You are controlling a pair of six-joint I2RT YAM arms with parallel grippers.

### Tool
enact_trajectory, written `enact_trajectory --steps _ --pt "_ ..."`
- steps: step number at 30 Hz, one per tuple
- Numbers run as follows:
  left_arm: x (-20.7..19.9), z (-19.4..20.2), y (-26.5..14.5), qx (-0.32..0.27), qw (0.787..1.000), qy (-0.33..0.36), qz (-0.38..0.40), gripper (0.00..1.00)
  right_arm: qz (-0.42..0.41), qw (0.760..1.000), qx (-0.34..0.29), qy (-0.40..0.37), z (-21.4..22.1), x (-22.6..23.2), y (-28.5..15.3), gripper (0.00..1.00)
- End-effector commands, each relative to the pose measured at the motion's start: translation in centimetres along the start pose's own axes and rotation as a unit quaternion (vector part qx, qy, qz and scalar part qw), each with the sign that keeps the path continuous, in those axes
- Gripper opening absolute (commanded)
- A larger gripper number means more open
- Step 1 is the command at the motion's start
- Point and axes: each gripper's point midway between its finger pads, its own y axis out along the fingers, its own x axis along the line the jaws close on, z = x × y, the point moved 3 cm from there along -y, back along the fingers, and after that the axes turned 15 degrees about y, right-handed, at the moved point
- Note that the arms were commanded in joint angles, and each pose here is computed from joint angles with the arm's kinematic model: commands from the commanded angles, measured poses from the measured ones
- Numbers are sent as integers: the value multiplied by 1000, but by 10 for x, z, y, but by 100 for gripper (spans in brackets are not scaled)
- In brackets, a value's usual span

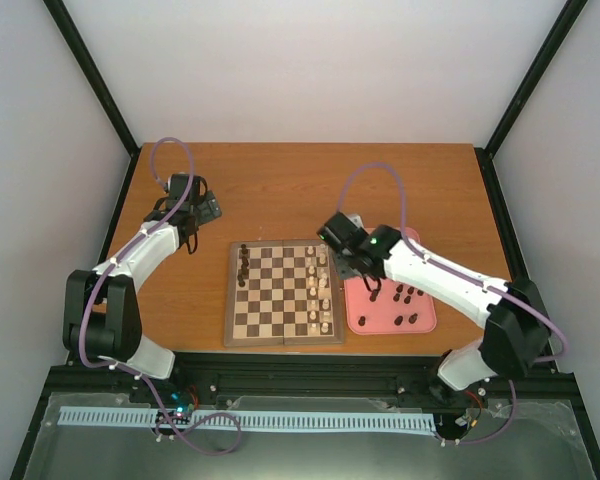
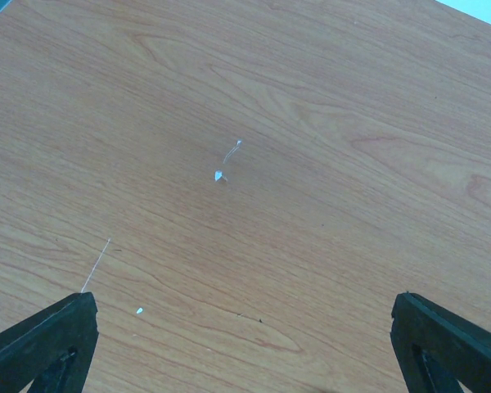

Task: Set up the chess pieces on the board
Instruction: Pick up the chess piece from the storage box.

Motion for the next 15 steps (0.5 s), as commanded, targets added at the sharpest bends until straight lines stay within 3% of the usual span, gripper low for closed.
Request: enact_trajectory --steps 1,7,15 --pt "-4 -16 -4 -17 1000 4 2 100 26 998 42 44 39 -32 14 49" --pt "-4 -16 -5 -18 1000 3 2 100 28 994 80 75 71 -59 25 53" --pt "-4 -15 -4 -16 1000 3 3 100 5 991 100 87 82 -65 41 53"
